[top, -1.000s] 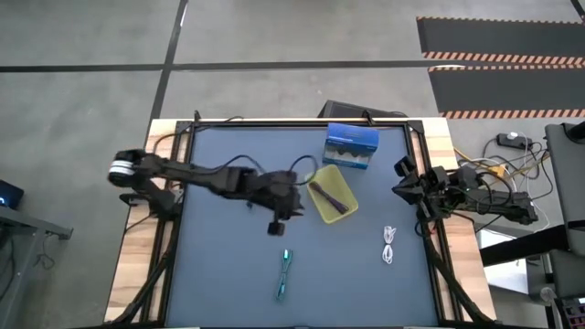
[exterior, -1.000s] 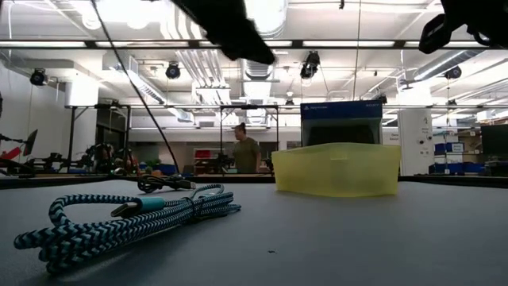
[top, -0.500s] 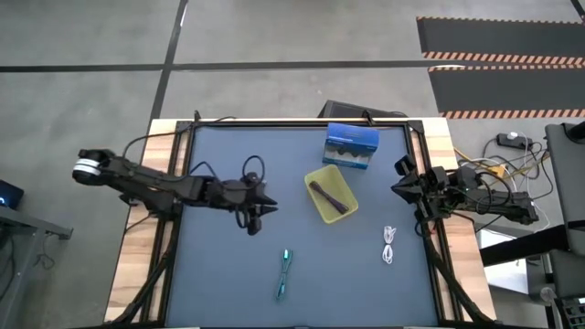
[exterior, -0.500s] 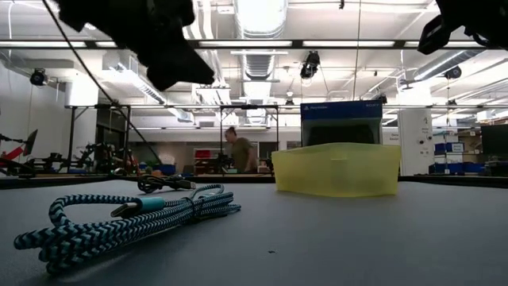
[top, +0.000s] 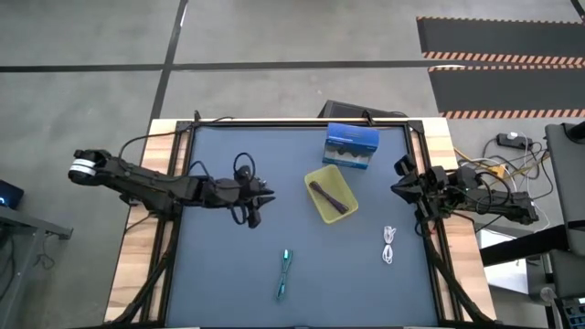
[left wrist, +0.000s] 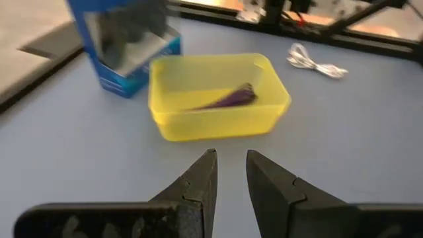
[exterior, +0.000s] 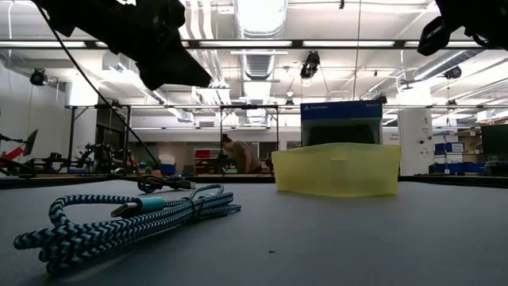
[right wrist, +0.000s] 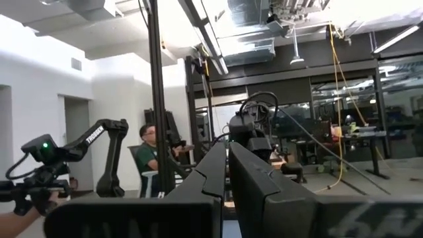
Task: Pick and place USB-C Cables
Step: Put the white charger cable into the yellow bin
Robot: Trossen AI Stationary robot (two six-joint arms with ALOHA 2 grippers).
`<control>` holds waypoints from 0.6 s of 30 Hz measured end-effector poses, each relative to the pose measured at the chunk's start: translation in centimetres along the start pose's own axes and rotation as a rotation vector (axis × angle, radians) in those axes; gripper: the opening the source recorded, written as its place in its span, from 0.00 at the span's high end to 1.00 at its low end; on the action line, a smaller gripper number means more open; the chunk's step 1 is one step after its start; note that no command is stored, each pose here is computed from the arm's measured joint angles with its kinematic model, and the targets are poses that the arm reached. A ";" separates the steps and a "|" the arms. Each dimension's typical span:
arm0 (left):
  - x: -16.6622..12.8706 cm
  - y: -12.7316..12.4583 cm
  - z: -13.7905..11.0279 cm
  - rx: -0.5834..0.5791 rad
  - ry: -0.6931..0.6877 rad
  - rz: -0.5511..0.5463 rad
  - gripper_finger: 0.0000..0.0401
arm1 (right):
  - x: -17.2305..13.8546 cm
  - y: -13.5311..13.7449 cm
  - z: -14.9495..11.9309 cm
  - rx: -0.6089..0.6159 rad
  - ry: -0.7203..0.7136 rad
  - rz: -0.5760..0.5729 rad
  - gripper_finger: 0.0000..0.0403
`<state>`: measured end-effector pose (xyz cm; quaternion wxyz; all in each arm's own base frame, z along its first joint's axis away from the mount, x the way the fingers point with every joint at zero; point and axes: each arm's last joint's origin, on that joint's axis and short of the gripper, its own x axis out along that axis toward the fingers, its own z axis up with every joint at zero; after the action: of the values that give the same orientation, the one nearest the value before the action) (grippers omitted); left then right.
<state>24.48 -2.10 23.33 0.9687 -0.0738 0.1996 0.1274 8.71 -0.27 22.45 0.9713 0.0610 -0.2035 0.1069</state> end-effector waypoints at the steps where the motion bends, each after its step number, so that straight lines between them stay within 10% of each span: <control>1: 0.0 0.0 0.1 -0.003 -0.007 0.014 0.84 | 0.0 0.0 0.0 -0.007 -0.005 -0.005 0.97; 18: -0.2 1.3 -2.0 -0.217 0.129 0.247 0.84 | 0.0 0.0 0.2 0.026 -0.028 -0.019 0.97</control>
<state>23.21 -1.31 21.46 0.9172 -0.1611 0.2540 0.2614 8.62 -0.32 22.66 0.9685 0.0769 -0.2150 0.0996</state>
